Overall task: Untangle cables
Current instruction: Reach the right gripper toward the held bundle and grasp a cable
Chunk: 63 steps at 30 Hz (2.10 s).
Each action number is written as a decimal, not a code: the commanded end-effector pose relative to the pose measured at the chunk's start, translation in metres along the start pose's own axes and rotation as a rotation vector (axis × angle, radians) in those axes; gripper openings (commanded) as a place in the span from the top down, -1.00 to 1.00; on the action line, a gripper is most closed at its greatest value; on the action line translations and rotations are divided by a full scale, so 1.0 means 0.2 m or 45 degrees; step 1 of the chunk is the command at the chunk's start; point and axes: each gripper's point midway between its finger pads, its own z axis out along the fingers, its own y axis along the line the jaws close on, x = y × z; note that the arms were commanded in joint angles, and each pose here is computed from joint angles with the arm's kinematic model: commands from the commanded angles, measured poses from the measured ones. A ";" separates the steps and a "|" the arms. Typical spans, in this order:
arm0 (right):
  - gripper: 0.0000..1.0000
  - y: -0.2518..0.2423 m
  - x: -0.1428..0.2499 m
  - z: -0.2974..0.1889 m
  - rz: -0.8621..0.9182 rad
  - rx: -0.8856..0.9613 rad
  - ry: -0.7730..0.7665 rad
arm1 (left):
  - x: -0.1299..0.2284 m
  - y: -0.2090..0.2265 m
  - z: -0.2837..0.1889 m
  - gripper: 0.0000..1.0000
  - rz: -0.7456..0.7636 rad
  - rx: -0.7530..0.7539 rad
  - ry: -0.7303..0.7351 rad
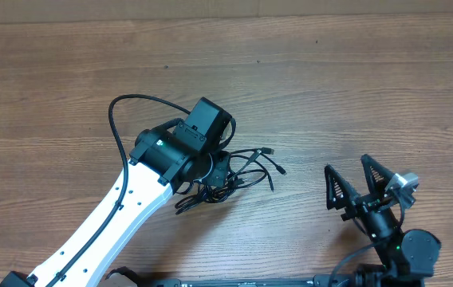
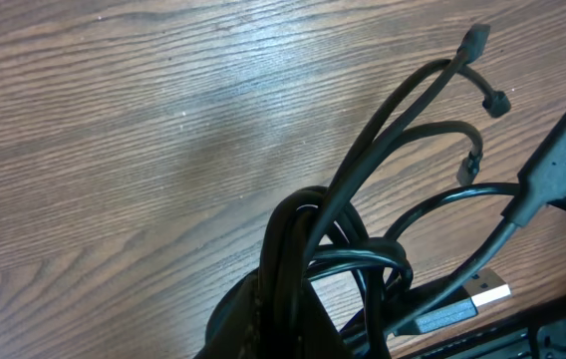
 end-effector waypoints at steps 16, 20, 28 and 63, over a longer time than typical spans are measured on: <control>-1.00 0.55 -0.27 0.04 0.398 -0.505 0.598 | -0.15 -0.05 -0.07 0.92 -0.172 0.065 -0.164; -1.00 0.54 -0.25 0.09 0.707 -0.457 0.699 | -0.18 -0.08 -0.08 0.91 -0.220 0.105 -0.196; -0.99 0.55 -0.21 0.12 0.872 -0.497 0.821 | -0.23 -0.13 -0.08 0.92 -0.259 0.164 -0.233; -0.96 0.50 0.27 0.42 0.601 -0.298 1.046 | -0.30 -0.30 -0.03 0.91 -0.631 0.413 -0.145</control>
